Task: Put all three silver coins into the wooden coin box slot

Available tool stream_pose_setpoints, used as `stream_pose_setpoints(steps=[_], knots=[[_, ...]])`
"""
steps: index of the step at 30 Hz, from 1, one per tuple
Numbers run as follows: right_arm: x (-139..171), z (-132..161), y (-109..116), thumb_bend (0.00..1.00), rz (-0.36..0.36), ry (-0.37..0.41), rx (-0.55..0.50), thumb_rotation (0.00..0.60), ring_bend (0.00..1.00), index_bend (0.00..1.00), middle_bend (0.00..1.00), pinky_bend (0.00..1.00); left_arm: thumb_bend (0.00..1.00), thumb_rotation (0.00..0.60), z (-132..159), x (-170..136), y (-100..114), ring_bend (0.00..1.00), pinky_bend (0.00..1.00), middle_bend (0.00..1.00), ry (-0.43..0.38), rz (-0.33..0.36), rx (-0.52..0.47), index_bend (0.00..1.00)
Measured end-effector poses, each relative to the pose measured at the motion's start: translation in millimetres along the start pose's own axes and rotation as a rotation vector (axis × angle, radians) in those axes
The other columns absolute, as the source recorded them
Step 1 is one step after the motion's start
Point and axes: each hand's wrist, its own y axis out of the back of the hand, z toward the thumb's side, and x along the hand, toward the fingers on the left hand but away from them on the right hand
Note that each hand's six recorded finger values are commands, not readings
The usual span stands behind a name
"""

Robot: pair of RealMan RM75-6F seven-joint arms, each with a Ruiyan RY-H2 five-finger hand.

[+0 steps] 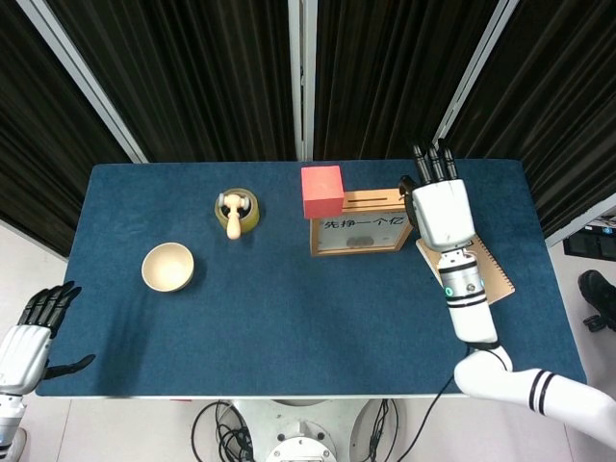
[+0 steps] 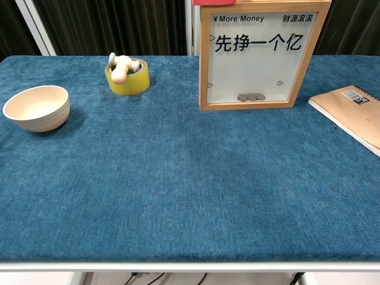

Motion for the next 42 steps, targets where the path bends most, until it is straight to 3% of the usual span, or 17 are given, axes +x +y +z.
stream_pose_setpoints(steps=[6,18,42], knots=[[-12.2,19.3,-15.6,0.45,0.033,-0.006,0.018,0.600,0.00,0.67,0.03,0.00,0.00,0.600,-0.6,1.1,1.8,0.00,0.00,0.00,0.001,0.002,0.001,0.03],[-13.3,22.1,-37.0,0.45,0.079,-0.067,0.074,0.600,0.00,0.67,0.03,0.00,0.00,0.600,-1.3,2.2,3.5,0.00,0.00,0.00,-0.004,0.002,-0.003,0.03],[-17.9,37.0,-42.2,0.45,0.070,-0.092,0.095,0.600,0.00,0.67,0.03,0.00,0.00,0.600,-5.2,2.5,6.3,0.00,0.00,0.00,0.001,0.006,-0.011,0.03]])
